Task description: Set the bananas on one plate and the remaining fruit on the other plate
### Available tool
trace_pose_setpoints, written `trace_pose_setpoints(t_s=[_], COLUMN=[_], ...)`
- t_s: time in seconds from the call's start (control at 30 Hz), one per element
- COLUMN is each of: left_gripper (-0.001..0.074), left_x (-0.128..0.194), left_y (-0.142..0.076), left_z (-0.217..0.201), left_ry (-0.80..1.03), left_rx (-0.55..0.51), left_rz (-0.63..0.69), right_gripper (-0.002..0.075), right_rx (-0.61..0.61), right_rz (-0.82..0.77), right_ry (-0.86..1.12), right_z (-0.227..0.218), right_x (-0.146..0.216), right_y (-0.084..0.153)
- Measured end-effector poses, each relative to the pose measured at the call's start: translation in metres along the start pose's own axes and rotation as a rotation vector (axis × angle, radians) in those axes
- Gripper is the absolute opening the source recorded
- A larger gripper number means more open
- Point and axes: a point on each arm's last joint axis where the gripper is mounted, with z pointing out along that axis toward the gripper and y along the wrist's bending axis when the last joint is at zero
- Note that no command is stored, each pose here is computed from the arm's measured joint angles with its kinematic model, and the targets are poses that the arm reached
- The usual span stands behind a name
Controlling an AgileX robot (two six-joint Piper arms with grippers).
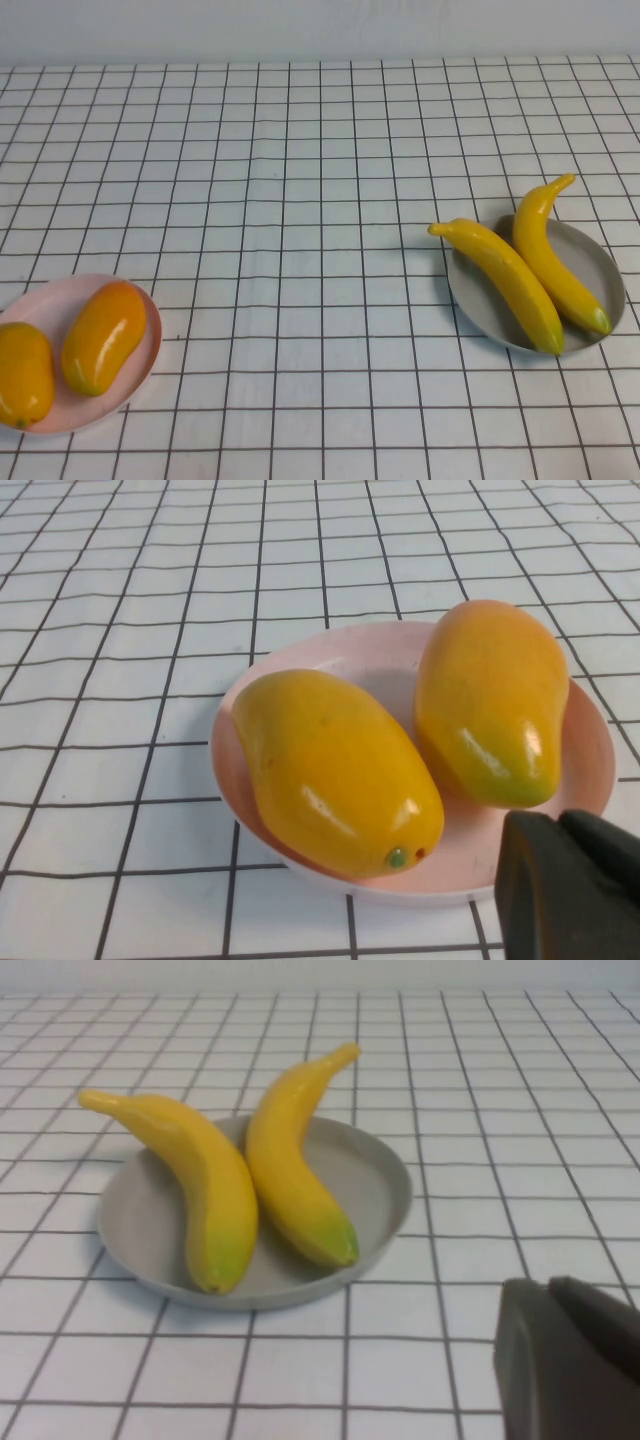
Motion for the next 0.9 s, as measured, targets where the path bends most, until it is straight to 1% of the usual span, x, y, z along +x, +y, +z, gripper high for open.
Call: trace_pose_setpoints(t_s=[0.17, 0.23, 0.9], left_gripper=[-0.0004, -0.0004, -0.0004], left_x=[0.0, 0.0, 0.0], left_y=[0.0, 0.0, 0.0], left_z=[0.0, 0.0, 0.0], left_ry=[0.0, 0.0, 0.0], left_rx=[0.0, 0.0, 0.0], left_rz=[0.0, 0.0, 0.0], right_gripper=[-0.0015, -0.0015, -0.0015], right_rx=[0.115, 0.142, 0.137], right_rz=[0.044, 0.051, 0.05], right_ry=[0.037, 0.037, 0.043], right_z=[-0.0002, -0.0004, -0.0004], right_x=[0.0037, 0.0038, 0.0043], right_y=[-0.0062, -0.0076, -0.0073])
